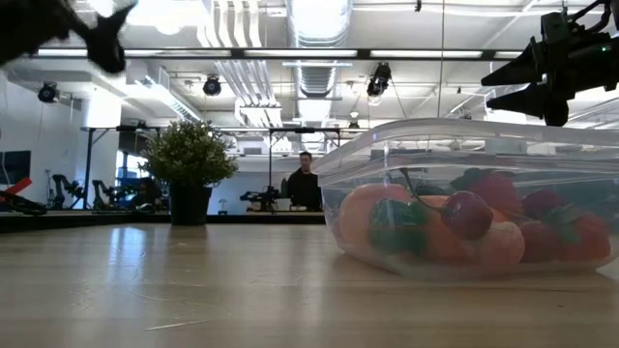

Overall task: Pick and placing Produce into tupperware
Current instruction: Return to Home Position

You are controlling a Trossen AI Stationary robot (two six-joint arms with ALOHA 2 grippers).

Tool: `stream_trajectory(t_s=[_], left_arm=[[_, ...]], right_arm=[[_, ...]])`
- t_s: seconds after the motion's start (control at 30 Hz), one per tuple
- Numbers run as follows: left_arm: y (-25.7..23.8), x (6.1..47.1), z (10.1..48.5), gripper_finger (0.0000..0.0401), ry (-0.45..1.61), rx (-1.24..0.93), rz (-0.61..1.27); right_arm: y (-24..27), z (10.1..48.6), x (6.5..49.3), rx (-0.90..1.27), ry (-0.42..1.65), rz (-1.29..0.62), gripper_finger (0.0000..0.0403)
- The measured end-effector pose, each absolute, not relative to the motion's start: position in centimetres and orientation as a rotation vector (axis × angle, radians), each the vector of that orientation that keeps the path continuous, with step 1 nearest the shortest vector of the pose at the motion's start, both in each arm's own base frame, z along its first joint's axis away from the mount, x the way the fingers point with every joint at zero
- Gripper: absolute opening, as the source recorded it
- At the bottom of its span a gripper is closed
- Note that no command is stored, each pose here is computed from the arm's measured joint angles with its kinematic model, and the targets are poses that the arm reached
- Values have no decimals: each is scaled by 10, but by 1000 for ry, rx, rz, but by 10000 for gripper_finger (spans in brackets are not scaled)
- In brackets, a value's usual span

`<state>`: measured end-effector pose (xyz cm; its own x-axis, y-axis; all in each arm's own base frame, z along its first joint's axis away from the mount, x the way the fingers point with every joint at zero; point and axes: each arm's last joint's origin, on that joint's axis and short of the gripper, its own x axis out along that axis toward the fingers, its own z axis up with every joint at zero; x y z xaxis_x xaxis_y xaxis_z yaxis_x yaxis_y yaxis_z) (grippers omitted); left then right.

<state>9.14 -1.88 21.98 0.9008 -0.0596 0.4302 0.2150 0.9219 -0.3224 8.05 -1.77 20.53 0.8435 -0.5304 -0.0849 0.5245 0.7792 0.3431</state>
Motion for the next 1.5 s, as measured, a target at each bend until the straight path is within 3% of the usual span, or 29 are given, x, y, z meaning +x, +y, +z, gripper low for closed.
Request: stream_trajectory(t_s=[0.13, 0.4, 0.63, 0.87, 1.03, 1.23, 1.5], left_arm=[[-19, 79, 256, 283, -652, -152, -210], [-16, 70, 298, 283, -495, -62, -190], [-2, 21, 347, 283, -624, -6, -97], [6, 11, 349, 283, -617, -11, 104], [5, 19, 356, 283, -654, 4, 142], [1, -4, 388, 283, -980, 180, -100], [6, -47, 398, 283, -1147, 223, -226]], right_arm=[[-18, 205, 80, 366, -17, -570, 251], [-18, 205, 80, 366, -17, -569, 251], [-18, 205, 80, 366, -17, -570, 247], [-18, 205, 80, 366, -17, -570, 250], [-18, 205, 80, 366, -17, -570, 251], [-18, 205, 80, 366, -17, -569, 247], [-18, 205, 80, 366, -17, -570, 251]])
